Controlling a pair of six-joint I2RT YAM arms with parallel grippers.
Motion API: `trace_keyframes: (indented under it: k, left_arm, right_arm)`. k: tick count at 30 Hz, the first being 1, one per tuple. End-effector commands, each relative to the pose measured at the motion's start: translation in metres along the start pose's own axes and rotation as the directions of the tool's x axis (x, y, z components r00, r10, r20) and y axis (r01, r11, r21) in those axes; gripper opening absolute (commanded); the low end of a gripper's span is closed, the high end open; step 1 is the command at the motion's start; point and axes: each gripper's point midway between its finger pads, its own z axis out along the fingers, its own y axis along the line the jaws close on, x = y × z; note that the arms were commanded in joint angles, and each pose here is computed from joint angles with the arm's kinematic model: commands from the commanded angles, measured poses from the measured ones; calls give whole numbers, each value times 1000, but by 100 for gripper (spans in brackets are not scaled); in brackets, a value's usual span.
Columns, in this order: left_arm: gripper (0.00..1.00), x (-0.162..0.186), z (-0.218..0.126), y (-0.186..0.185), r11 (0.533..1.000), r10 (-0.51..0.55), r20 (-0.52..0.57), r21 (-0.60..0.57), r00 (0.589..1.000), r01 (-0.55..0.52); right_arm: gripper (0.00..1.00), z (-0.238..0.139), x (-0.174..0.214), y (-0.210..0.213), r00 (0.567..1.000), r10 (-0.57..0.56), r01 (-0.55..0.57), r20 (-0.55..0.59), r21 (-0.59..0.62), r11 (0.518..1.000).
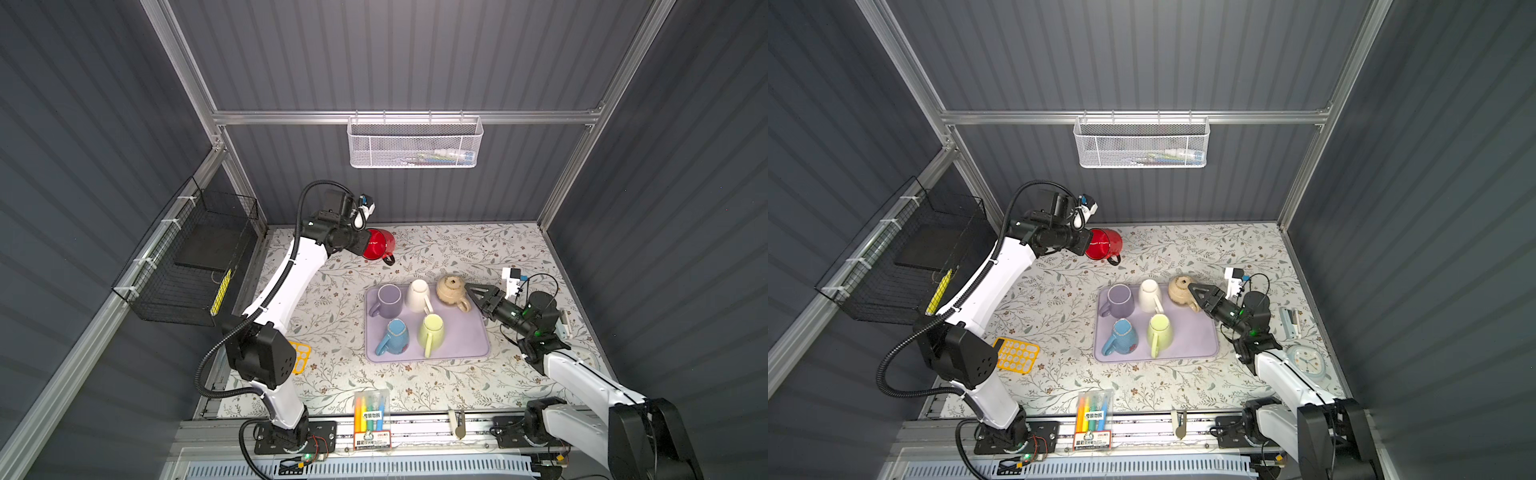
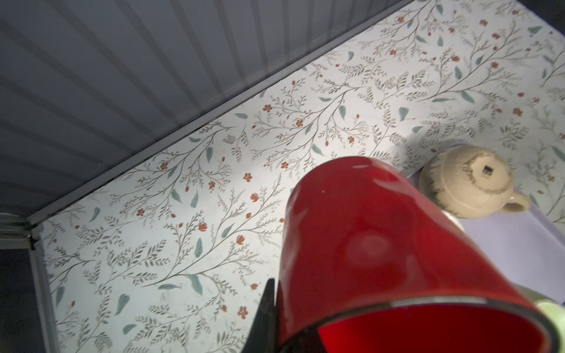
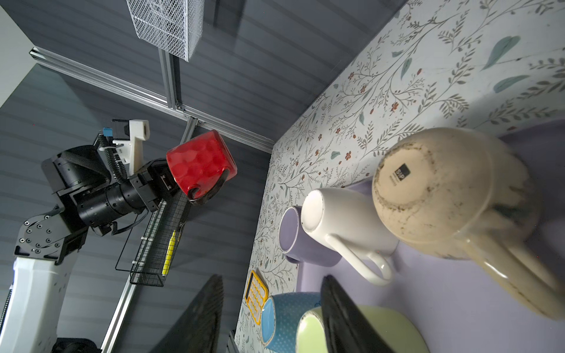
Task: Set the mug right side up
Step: 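Carry the red mug with the left gripper to the table beyond the tray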
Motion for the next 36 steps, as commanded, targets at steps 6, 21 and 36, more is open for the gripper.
trace_keyframes:
  k: [6,21,36]
  left_arm:
    - [0,32,8,52,990,131,-177,65,975,-121]
    - [0,88,44,129,973,232,-363,90,903,-214]
    - [0,128,98,129,947,314,-443,215,840,-241]
  right_arm:
    - [54,0,0,2,1000,13,-12,5,-45,999]
    - [54,-12,6,-1,999,31,-31,10,0,1000]
    - [54,-23,4,9,999,29,-30,13,66,997]
